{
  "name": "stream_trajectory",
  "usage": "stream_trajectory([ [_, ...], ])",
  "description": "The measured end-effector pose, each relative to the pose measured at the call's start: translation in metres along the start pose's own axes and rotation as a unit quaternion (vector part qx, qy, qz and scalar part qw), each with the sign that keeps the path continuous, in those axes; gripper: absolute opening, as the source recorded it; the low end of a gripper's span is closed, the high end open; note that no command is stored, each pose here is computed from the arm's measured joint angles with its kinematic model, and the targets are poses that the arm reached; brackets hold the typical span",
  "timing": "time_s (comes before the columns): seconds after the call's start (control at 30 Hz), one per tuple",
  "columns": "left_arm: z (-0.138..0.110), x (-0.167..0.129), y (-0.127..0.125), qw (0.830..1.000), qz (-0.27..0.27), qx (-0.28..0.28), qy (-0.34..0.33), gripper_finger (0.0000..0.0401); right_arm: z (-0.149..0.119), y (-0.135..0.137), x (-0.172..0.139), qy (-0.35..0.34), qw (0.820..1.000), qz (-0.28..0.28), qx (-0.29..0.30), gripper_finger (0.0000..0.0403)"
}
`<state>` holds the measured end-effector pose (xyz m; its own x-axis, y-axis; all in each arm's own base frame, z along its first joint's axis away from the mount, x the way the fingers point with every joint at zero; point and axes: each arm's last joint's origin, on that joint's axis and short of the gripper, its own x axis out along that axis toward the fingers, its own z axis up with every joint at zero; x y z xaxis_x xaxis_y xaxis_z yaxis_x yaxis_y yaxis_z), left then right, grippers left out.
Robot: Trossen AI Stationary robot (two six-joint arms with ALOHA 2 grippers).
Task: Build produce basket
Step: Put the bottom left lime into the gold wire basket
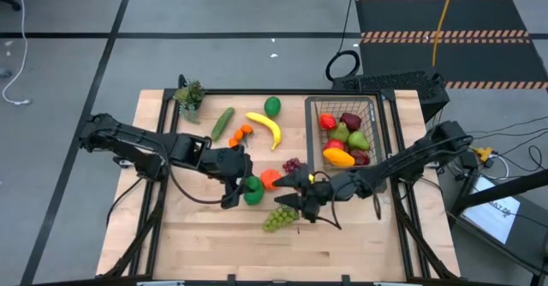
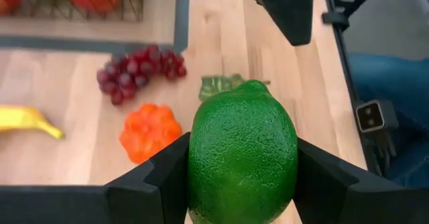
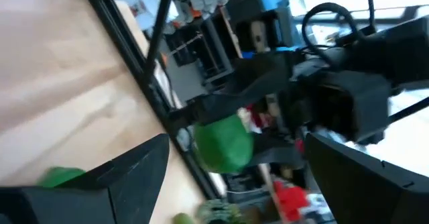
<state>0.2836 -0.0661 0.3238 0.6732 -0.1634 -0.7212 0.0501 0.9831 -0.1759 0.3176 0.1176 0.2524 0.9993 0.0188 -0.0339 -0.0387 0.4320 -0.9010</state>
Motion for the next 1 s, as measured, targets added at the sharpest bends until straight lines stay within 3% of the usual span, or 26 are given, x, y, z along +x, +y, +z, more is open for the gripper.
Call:
stream_trajectory([
  [0.2,-0.011,0.009,0.003,0.999,0.008,-0.035,0.02,0.0207,-0.013,0.015,0.017,0.004,0.999,-0.015,-0.045,0.0341],
  [0.73,-0.009,0.02,0.009,0.997,0.006,-0.066,-0.038,0.0207,-0.039,0.024,0.05,0.005,0.995,0.004,-0.097,0.034],
  [1.0,-0.007,0.02,0.009,0.997,0.003,-0.055,-0.045,0.0207,-0.042,0.023,0.051,0.009,0.995,0.006,-0.099,0.031],
])
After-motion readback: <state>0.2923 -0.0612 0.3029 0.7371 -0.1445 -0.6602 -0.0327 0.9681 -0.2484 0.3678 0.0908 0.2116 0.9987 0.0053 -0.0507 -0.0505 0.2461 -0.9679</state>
